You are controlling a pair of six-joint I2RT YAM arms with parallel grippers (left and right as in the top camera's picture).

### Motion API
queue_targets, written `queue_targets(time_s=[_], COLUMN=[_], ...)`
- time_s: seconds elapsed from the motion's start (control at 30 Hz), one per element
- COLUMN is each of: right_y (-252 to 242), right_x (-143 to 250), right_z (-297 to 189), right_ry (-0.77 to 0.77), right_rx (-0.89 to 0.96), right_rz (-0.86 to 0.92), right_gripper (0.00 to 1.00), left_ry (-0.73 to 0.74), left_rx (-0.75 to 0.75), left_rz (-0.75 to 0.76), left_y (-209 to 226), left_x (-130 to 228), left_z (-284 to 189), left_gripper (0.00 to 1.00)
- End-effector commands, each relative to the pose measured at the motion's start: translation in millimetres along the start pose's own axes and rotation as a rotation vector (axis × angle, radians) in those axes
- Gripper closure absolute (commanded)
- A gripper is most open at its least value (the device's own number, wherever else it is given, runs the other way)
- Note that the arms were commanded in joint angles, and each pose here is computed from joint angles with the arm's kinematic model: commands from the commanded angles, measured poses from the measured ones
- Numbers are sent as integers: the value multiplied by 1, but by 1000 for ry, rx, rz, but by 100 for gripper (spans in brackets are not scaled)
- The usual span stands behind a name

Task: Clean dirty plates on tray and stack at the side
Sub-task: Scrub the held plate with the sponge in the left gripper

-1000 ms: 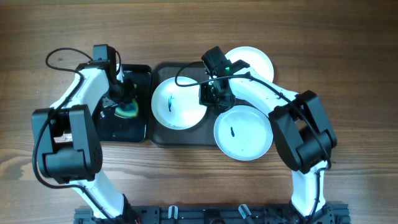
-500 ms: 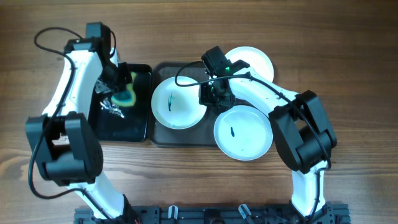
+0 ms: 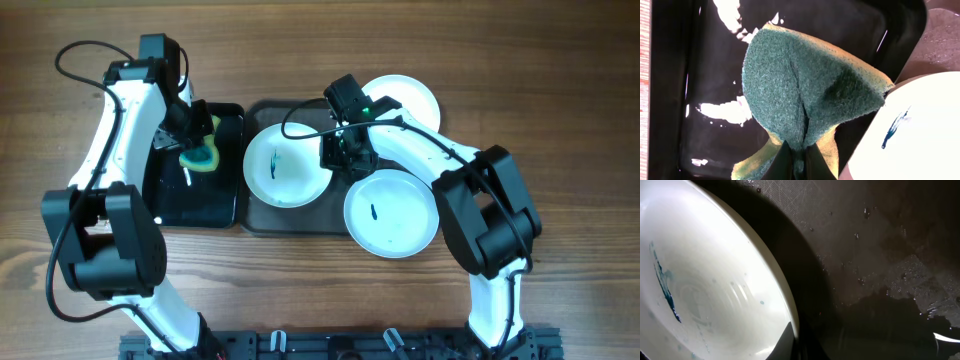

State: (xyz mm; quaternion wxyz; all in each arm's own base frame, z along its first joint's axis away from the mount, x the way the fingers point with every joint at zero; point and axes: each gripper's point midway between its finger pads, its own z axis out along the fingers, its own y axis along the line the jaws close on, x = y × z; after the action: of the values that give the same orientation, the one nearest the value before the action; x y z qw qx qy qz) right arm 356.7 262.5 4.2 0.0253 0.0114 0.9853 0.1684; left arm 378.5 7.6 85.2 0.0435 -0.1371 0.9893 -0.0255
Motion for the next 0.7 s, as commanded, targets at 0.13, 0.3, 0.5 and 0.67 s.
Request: queue_targets(time_s=[0.13, 0.3, 0.5, 0.67], right_y=[-5, -6, -6, -2], right_x=[-4, -2, -2, 3], right_z=[9, 9, 9, 6], right_ry=[-8, -3, 0, 64], right_rx=[28, 31, 33, -66], right_rz=[19, 20, 20, 38], right_gripper=[96, 96, 96, 96], left_ry=[-35, -10, 62, 50], left_rx=[135, 81, -6, -36], left_rz=[106, 157, 111, 81], left_y=[-76, -134, -140, -131], left_x=[9, 33, 51, 45], left_z=[-14, 21, 60, 60], left_gripper=[96, 96, 96, 96])
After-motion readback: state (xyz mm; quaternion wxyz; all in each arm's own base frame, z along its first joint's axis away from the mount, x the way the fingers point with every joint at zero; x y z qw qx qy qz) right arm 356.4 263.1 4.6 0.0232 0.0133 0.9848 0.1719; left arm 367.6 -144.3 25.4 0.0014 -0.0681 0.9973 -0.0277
